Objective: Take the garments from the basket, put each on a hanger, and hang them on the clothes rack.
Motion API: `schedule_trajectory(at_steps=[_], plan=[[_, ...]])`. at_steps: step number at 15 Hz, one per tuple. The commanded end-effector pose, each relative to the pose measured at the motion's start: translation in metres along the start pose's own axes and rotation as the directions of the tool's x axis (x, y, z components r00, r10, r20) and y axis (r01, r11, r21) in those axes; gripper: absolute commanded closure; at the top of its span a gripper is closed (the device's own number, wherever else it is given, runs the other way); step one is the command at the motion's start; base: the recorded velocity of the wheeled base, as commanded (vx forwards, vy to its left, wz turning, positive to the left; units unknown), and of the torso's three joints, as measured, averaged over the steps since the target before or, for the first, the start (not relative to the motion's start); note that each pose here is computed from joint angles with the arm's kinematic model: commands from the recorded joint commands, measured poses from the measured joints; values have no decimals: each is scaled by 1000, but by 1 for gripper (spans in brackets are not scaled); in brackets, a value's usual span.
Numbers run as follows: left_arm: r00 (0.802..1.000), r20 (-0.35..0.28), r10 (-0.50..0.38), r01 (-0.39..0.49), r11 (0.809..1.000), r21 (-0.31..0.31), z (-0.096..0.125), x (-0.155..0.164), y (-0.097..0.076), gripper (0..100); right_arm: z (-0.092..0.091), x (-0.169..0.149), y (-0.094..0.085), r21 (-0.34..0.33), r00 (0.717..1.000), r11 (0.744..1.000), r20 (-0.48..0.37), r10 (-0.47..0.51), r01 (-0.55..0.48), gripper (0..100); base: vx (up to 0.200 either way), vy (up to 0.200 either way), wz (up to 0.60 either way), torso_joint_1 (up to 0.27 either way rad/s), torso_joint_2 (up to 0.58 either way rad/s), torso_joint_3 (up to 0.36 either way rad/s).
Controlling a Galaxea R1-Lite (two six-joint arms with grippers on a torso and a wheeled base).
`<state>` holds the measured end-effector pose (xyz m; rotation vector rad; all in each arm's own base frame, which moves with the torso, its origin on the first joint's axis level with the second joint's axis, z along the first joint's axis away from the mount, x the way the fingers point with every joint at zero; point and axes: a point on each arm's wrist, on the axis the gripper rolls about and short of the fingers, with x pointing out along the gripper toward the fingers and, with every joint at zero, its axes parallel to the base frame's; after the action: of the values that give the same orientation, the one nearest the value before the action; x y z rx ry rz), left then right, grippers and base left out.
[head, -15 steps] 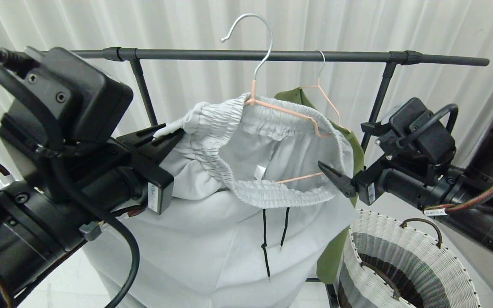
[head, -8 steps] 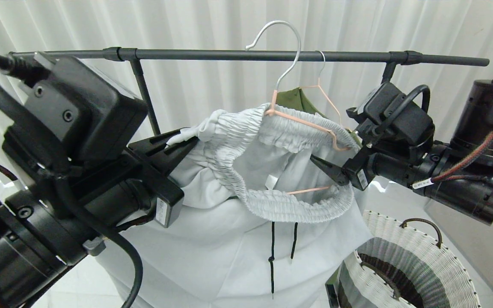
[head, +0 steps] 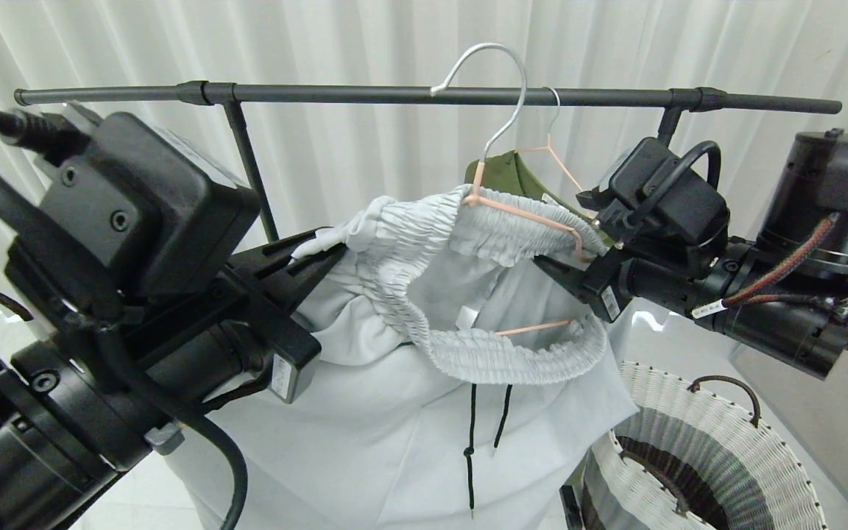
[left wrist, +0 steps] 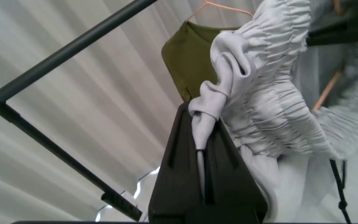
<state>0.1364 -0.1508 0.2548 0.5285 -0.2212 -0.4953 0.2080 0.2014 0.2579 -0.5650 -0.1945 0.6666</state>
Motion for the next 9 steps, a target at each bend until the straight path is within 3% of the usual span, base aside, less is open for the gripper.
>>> schedule_trajectory(at_steps=[1, 9], plan=[[1000, 6, -5, 5, 1000, -2, 1, -1, -1, 100, -1, 1, 0, -1, 1000, 1000, -3, 0, 0, 100, 0, 0, 0, 0, 0, 0], [1000, 15, -25, 25, 1000, -2, 2, -4, -5, 100, 0, 0, 0, 0, 1000, 1000, -2, -5, 5, 100, 0, 0, 0, 0, 0, 0]])
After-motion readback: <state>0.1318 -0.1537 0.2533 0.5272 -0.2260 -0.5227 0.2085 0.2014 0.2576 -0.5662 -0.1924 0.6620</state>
